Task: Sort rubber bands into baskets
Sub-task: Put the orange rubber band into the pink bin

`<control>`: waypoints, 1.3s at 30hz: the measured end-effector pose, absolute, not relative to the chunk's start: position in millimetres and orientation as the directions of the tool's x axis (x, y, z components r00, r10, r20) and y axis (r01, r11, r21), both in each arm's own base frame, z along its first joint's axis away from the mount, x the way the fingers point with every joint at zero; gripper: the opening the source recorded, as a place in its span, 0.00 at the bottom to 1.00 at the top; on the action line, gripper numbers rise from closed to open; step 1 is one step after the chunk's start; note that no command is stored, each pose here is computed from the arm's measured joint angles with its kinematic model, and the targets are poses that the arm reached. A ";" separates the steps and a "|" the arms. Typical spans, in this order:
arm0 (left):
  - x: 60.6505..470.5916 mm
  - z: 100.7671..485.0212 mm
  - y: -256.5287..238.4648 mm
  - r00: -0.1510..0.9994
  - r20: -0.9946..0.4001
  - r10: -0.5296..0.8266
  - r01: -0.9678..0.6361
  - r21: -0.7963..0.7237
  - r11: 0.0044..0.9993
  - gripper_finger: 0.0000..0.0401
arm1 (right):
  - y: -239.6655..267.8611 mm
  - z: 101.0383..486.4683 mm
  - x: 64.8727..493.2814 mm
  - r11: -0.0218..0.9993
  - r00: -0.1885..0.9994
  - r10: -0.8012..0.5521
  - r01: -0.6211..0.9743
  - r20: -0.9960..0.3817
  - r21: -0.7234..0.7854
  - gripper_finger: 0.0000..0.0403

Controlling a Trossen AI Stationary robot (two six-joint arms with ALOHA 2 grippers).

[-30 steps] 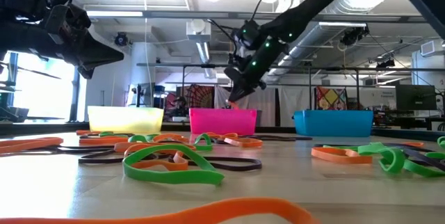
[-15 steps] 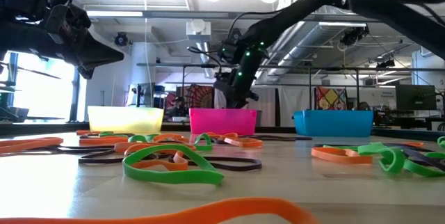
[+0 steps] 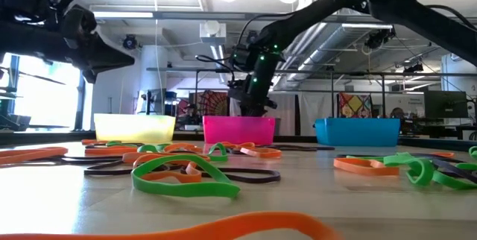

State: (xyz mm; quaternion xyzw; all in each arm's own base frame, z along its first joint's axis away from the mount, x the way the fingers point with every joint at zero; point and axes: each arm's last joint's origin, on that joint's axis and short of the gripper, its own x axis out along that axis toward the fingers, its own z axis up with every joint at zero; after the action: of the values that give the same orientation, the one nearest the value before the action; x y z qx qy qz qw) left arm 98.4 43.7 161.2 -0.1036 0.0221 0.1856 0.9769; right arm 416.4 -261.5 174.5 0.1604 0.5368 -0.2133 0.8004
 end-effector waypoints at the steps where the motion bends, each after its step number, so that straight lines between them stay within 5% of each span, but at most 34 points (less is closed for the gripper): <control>1: 98.4 161.7 43.6 0.931 -0.077 0.357 -0.365 -0.188 0.912 0.00 | -259.6 175.1 417.4 0.865 0.333 -0.169 0.501 -0.927 0.022 0.20; 10: 99.9 161.4 43.5 0.939 -0.081 0.334 -0.343 -0.169 0.924 0.00 | -236.6 228.7 419.7 0.905 0.459 -0.258 0.424 -0.850 -0.045 0.02; 24: 113.6 170.1 50.3 0.893 -0.314 0.323 -0.386 -0.165 0.908 0.00 | -190.2 235.0 373.7 0.909 0.697 -0.295 0.415 -0.653 0.032 0.00; 39: 141.6 175.9 68.4 0.616 -0.701 0.360 -0.570 -0.081 0.818 0.01 | -126.7 232.6 316.4 0.903 0.767 -0.333 0.427 -0.549 0.049 0.00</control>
State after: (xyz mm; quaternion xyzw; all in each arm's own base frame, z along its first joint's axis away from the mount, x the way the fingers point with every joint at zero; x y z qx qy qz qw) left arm 141.6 68.4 175.9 -0.1496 0.3511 0.2620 0.8864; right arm 316.4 -126.7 232.6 0.0855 0.2746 -0.2030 0.9360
